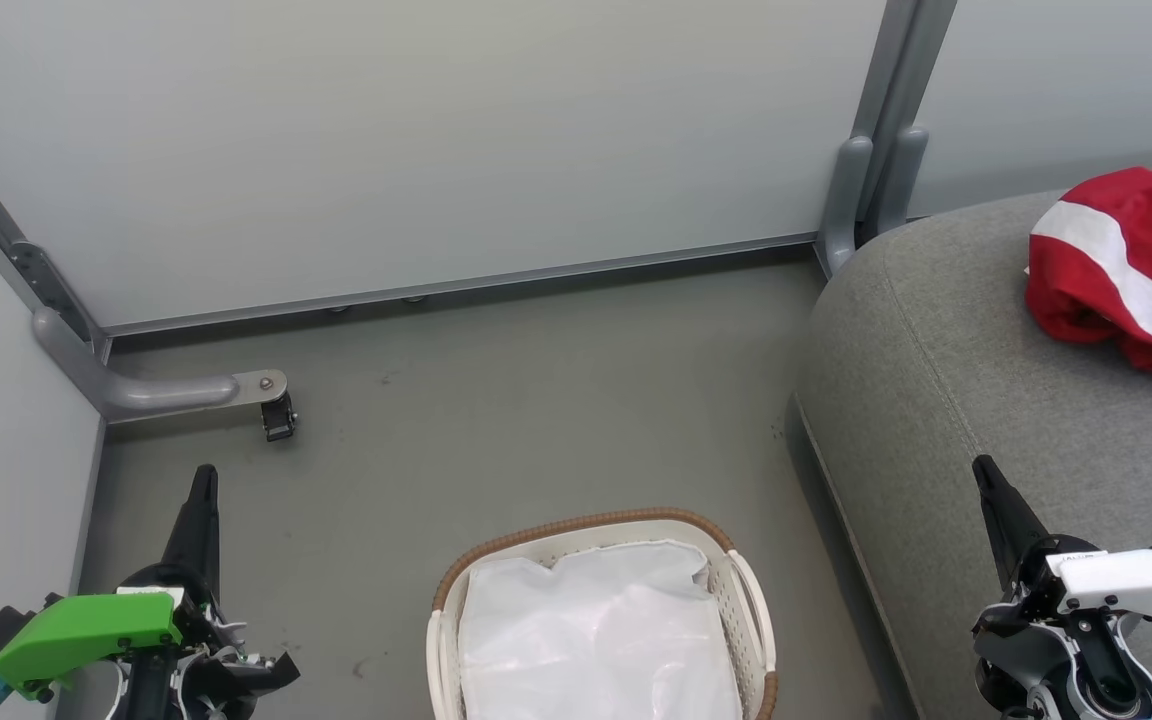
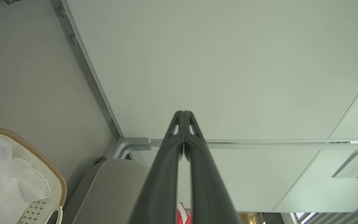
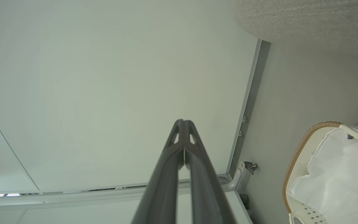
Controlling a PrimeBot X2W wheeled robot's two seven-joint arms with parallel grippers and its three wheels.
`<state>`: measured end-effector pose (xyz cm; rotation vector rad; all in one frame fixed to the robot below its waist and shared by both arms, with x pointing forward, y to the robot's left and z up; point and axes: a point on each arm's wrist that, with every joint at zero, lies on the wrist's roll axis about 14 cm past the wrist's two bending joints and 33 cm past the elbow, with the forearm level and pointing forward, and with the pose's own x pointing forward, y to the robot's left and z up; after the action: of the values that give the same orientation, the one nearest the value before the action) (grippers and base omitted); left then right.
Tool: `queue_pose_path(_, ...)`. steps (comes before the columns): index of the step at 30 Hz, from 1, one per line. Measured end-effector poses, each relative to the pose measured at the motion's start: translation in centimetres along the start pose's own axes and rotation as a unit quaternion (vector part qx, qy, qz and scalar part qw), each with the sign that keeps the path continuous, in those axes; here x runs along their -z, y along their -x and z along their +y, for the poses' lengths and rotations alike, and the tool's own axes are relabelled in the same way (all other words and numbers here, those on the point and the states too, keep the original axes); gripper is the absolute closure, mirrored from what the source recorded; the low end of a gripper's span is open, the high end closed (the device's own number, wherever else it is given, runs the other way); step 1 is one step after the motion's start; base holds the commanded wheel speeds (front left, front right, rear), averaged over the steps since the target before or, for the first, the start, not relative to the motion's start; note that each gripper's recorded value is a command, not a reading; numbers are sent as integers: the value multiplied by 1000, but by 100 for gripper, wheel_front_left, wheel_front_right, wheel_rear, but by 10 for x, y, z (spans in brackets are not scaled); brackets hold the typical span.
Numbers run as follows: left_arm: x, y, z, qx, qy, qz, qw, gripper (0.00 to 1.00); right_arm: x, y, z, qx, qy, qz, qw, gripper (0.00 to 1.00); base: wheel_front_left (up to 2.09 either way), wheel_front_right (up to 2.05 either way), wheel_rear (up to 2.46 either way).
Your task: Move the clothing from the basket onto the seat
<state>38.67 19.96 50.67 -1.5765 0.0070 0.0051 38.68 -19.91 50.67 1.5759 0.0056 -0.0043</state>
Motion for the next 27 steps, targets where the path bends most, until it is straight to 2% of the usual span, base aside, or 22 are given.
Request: queue_pose_path(27, 0, 0, 0, 0, 1, -1, 1000, 100, 0, 0, 0, 0, 0, 0, 1000, 100, 0, 0, 0)
